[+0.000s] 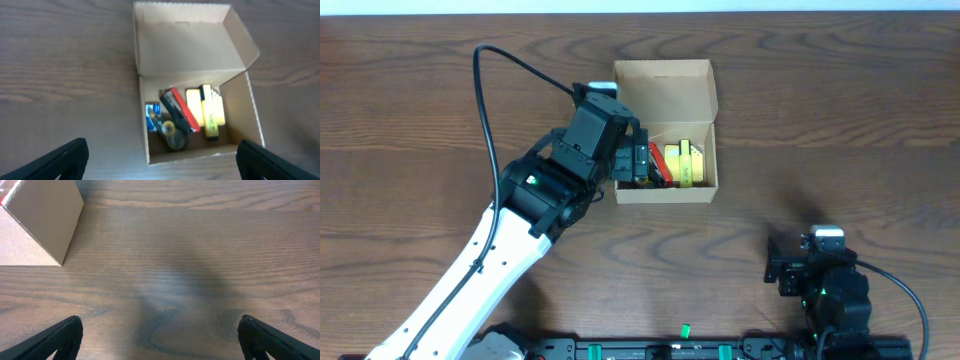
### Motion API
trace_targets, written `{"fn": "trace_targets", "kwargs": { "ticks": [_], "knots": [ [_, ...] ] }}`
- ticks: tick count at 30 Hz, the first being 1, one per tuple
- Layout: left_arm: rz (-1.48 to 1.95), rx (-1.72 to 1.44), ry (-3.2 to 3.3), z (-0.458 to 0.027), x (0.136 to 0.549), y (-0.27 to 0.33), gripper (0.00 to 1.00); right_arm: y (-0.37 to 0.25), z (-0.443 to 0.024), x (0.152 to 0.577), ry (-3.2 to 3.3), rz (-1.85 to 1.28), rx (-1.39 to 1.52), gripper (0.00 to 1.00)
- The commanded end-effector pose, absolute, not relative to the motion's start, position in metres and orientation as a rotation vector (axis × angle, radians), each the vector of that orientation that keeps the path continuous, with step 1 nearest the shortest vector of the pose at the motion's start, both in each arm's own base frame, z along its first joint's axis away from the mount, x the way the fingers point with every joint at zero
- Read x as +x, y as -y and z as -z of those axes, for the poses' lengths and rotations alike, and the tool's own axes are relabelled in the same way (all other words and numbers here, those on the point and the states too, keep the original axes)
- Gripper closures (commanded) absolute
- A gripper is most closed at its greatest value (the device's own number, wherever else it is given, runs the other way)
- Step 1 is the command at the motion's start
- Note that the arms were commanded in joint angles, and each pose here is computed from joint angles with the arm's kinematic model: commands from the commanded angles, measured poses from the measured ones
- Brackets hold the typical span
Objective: Pack container
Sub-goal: 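Raise the left gripper out of the box and move both arms up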
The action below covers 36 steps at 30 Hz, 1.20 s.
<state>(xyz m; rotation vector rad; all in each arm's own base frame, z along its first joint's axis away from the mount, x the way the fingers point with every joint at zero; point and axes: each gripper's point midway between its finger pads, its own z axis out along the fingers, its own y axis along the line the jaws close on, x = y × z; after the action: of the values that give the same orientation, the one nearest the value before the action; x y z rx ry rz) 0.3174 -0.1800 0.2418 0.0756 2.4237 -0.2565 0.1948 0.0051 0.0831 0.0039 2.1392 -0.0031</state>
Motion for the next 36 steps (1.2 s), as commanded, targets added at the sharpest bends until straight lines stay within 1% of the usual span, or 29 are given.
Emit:
{"fn": "trace_targets", "kwargs": {
  "ticks": [1,3,4,7,8,10,11,13,15,18,23,30,32,36],
  "knots": [
    [0.226,0.070,-2.414,-0.250,0.317,0.172,0.04,-0.005,-0.081,0.196,-2.133,-0.024,0.056,0.01],
    [0.217,0.072,-2.426,-0.248,0.315,0.171,0.00,-0.006,-0.087,0.199,-2.104,-0.071,0.125,0.01],
    [0.215,0.072,-2.429,-0.247,0.314,0.170,0.08,-0.008,-0.089,0.201,-2.092,-0.101,0.144,0.01],
    [0.214,0.072,-2.432,-0.247,0.314,0.170,0.19,-0.023,-0.098,0.205,-2.059,-0.205,0.105,0.01],
    [0.215,0.071,-2.431,-0.247,0.314,0.170,0.25,-0.031,-0.101,0.205,-2.051,-0.251,0.077,0.01],
    [0.220,0.056,-2.432,-0.247,0.314,0.170,0.34,-0.039,-0.101,0.203,-2.056,-0.302,0.046,0.01],
    [0.224,0.044,-2.433,-0.247,0.314,0.170,0.42,-0.043,-0.101,0.202,-2.058,-0.326,0.031,0.01],
    [0.230,0.019,-2.434,-0.247,0.315,0.168,0.56,-0.045,-0.101,0.202,-2.059,-0.342,0.028,0.01],
    [0.239,-0.028,-2.436,-0.247,0.316,0.165,0.75,-0.046,-0.100,0.202,-2.064,-0.387,0.093,0.01],
    [0.259,-0.091,-2.439,-0.247,0.318,0.161,0.94,-0.049,-0.100,0.200,-2.069,-0.478,0.206,0.01],
    [0.302,-0.192,-2.454,-0.245,0.321,0.154,0.94,-0.049,-0.100,0.200,-2.063,-0.560,0.348,0.01],
    [0.351,-0.290,-2.472,-0.243,0.324,0.144,0.94,-0.055,-0.104,0.200,-2.056,-0.597,0.322,0.01],
    [0.353,-0.315,-2.471,-0.242,0.327,0.138,0.90,-0.064,-0.114,0.203,-2.023,-0.646,0.254,0.01],
    [0.380,-0.356,-2.471,-0.243,0.331,0.129,0.89,-0.070,-0.135,0.214,-1.944,-0.681,0.211,0.01]
  ]
}}
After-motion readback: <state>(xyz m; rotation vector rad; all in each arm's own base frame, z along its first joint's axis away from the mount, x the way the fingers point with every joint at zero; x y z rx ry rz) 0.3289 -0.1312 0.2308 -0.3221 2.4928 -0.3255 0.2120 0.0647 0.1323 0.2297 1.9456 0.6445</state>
